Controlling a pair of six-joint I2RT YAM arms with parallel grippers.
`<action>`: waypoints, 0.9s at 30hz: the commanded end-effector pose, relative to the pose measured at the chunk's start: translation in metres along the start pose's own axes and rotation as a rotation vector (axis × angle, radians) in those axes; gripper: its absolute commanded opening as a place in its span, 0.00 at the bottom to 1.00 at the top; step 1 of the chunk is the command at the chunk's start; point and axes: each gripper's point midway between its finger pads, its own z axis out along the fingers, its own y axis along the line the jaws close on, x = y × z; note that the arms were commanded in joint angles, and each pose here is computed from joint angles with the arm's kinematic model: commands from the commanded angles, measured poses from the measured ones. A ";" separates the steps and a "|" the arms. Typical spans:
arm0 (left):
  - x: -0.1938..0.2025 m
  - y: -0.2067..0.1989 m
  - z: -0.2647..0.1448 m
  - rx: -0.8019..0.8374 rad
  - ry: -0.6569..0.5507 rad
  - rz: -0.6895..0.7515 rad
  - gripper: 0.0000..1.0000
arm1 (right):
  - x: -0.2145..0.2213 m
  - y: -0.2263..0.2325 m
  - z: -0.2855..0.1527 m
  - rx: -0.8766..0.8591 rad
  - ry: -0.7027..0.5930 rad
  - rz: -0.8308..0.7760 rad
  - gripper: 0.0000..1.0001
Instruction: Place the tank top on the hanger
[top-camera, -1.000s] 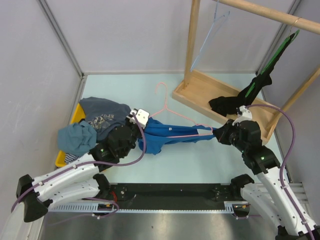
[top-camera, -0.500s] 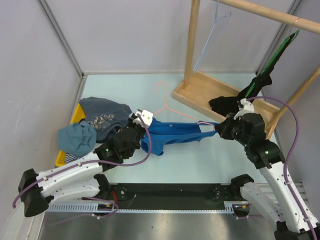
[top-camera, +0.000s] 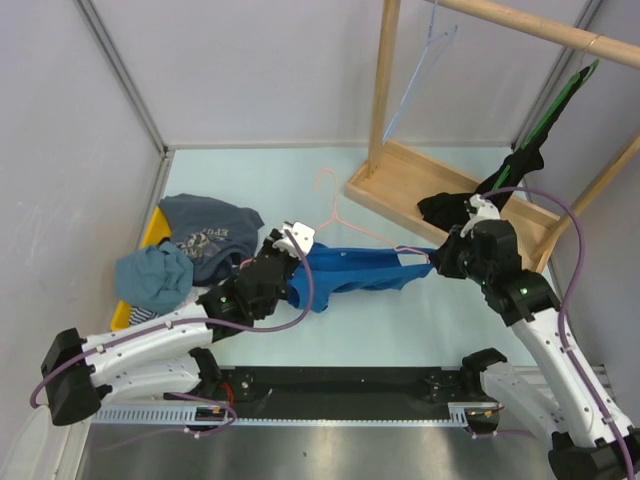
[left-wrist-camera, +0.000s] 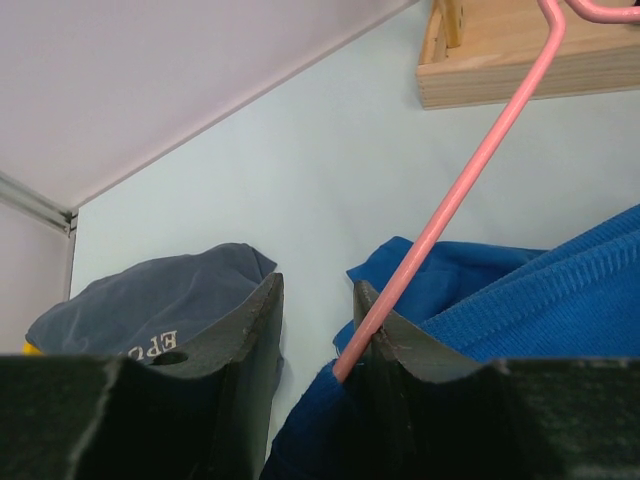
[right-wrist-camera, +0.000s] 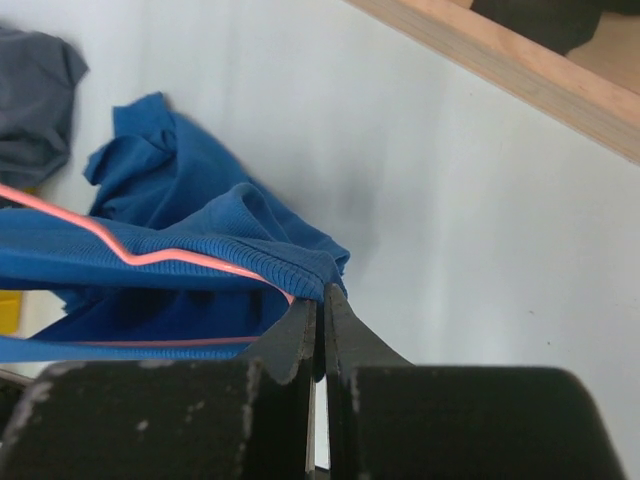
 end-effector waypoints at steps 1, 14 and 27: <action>-0.006 0.010 -0.003 -0.065 -0.004 0.057 0.00 | -0.019 0.004 0.007 0.004 -0.026 -0.047 0.00; -0.017 -0.009 -0.015 0.017 -0.086 0.054 0.00 | -0.039 0.005 0.035 0.016 -0.026 -0.089 0.00; -0.030 0.000 -0.012 -0.078 -0.105 -0.091 0.00 | -0.026 0.072 0.042 -0.167 -0.008 -0.082 0.00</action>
